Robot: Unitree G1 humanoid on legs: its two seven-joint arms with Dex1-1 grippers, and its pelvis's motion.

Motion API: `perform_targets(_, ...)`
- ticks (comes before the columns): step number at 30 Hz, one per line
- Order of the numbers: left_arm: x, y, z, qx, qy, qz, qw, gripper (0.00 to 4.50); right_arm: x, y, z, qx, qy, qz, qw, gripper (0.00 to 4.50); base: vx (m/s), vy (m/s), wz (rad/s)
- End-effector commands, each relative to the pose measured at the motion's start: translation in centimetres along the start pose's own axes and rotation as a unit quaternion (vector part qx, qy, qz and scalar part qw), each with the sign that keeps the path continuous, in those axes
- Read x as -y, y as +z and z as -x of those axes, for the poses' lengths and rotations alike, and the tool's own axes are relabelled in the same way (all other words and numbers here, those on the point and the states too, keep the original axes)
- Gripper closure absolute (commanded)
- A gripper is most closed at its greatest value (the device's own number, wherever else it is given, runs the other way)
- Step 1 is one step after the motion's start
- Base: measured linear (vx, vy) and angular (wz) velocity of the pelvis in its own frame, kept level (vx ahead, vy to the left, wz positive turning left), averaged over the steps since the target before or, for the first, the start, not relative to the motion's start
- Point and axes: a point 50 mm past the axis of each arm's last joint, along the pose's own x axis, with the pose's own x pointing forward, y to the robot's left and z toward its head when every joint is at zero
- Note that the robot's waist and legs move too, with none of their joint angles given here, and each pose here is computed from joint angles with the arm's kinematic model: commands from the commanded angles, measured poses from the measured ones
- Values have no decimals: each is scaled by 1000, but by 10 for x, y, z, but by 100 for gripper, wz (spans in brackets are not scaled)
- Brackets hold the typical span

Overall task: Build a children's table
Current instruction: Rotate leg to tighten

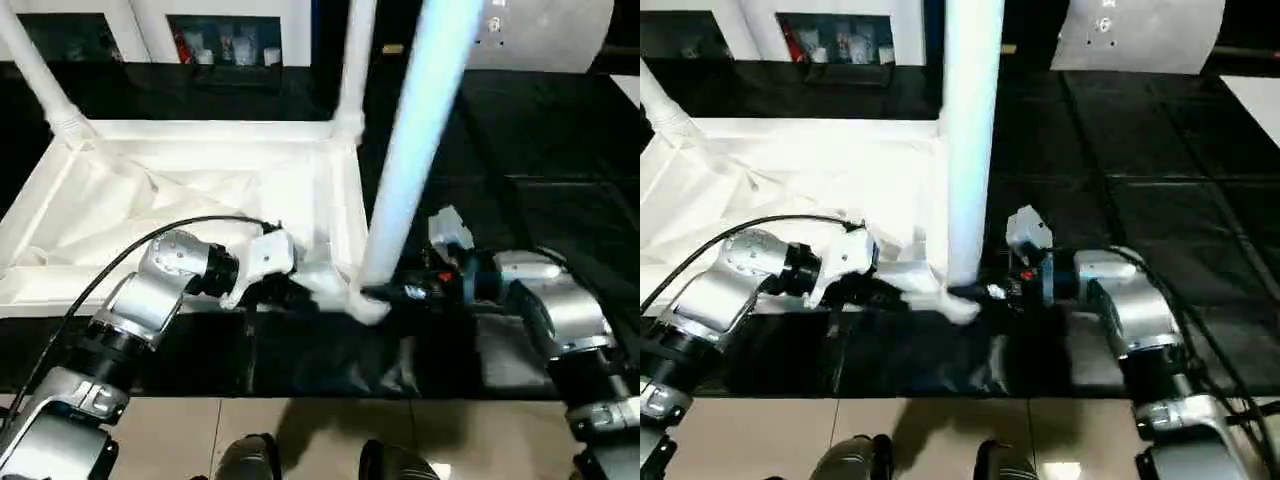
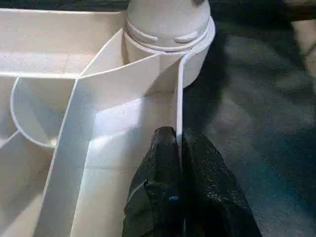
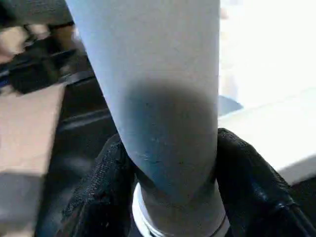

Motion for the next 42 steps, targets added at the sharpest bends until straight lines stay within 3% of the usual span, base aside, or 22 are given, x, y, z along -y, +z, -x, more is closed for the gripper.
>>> perform_targets(1, -7, 15, -12, 20, 34, 2, 999, 450, -3, -8, -21, -8, -44, -25, 999, 249, 0, 0, 0)
perform_targets(7, -31, 36, -38, 33, 156, 63, 985, 450, -3, -14, -60, -2, -167, -79, 983, 251, 0, 0, 0)
perform_targets(9, -33, 38, -41, 34, 167, 67, 983, 450, -3, -15, -64, -3, -183, -83, 980, 251, 0, 0, 0)
perform_targets(14, -45, 62, -60, 60, 240, 101, 964, 450, 12, -14, -85, 7, -332, -137, 933, 253, 0, 0, 0)
perform_targets(17, -46, 66, -63, 66, 245, 105, 961, 450, 14, -12, -88, 14, -349, -139, 927, 253, 0, 0, 0)
perform_targets(19, -44, 70, -68, 72, 243, 107, 961, 450, 17, -2, -91, 56, -384, -142, 910, 253, 0, 0, 0)
perform_targets(22, -42, 67, -67, 62, 236, 93, 965, 450, 18, 1, -90, 71, -389, -145, 907, 184, 0, 0, 0)
perform_targets(27, -41, 63, -64, 57, 226, 76, 969, 450, 21, 2, -85, 76, -390, -143, 906, 140, 0, 0, 0)
perform_targets(29, -37, 53, -57, 53, 202, 60, 976, 450, 25, 7, -70, 88, -357, -95, 925, 127, 0, 0, 0)
perform_targets(31, -37, 53, -57, 53, 201, 59, 977, 450, 25, 8, -69, 88, -355, -92, 926, 105, 0, 0, 0)
perform_targets(32, -34, 45, -53, 46, 189, 59, 979, 450, 27, 8, -57, 84, -344, -58, 933, 98, 0, 0, 0)
perform_targets(36, -30, 38, -48, 45, 170, 46, 983, 450, 31, 9, -41, 78, -328, -27, 941, 62, 0, 0, 0)
perform_targets(37, -27, 33, -43, 42, 154, 38, 986, 450, 34, 10, -30, 70, -308, -8, 949, 51, 0, 0, 0)
perform_targets(42, -20, 24, -34, 37, 120, 5, 992, 450, 37, 11, -8, 41, -267, 35, 962, 45, 0, 0, 0)
